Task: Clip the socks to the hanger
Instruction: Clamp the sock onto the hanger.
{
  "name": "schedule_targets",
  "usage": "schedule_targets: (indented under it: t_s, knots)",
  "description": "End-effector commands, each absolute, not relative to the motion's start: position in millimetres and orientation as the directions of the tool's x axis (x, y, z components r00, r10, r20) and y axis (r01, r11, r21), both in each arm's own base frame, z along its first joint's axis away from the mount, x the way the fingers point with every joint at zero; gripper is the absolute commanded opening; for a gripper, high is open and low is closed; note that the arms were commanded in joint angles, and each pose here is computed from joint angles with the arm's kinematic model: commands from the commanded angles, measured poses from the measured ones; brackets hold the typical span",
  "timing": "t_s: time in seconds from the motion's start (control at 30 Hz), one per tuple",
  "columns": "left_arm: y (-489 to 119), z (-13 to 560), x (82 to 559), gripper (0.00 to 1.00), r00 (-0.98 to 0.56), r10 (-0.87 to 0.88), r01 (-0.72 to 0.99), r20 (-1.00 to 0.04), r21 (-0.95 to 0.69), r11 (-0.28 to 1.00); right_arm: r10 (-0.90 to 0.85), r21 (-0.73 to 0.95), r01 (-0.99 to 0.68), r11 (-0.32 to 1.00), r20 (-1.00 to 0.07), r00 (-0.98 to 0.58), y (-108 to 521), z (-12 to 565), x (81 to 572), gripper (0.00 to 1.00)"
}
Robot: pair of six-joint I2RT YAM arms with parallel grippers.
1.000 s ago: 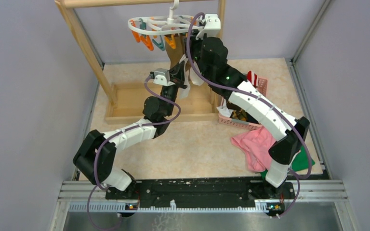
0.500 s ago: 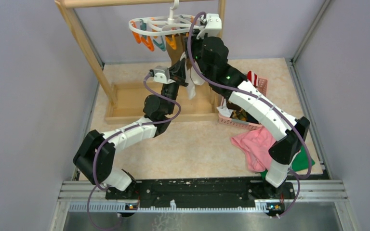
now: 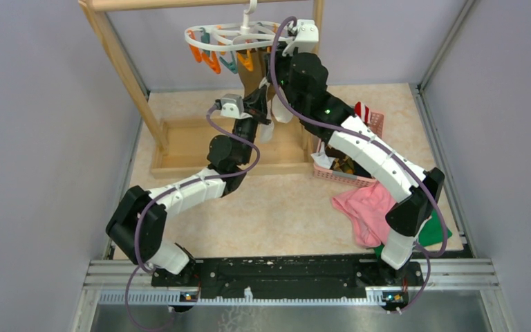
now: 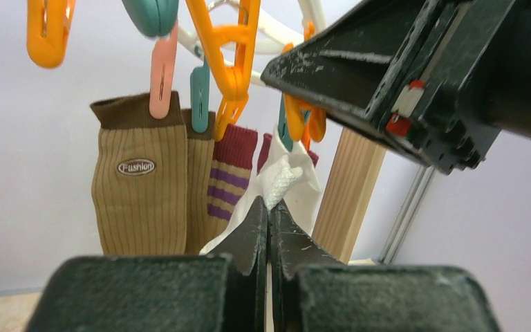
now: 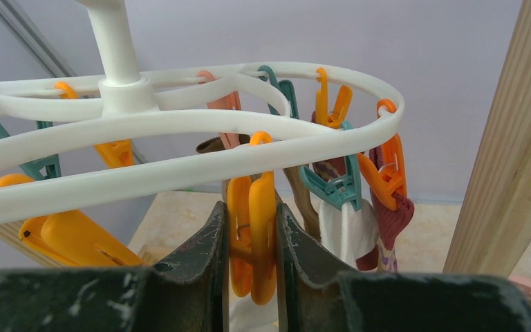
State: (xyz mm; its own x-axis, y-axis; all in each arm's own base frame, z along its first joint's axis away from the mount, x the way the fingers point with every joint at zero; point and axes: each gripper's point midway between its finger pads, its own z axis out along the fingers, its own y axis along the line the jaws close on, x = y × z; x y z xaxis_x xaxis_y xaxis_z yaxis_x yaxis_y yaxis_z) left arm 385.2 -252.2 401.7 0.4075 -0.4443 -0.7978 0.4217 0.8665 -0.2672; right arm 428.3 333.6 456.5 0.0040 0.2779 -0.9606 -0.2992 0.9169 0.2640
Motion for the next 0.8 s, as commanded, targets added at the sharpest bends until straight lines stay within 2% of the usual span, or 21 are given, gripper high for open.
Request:
schedule_targets:
  t_s: [0.0,0.2,0.4,0.77]
  knots:
    - [-258,401,391,0.0,0.393,-0.453,0.418,-0.8,-0.283,0.863,0.334,0.307,-0.314,0.898,-0.942,0.036,324,477,426,0.0]
    - [-263,395,380,0.0,0.319,-0.523,0.516,-0.791,-0.318,0.796,0.335,0.308,-0.324,0.895,-0.942,0.031,323,476,426,0.0]
    - [-258,396,339,0.0,0.196,-0.601,0.778,-0.775,-0.25,0.576,0.341,0.313,-0.342,0.886,-0.94,0.024,319,473,425,0.0]
    - [-243,369,276,0.0,0.064,-0.546,0.976,-0.835,-0.062,0.21,0.337,0.306,-0.356,0.883,-0.941,0.026,314,473,423,0.0]
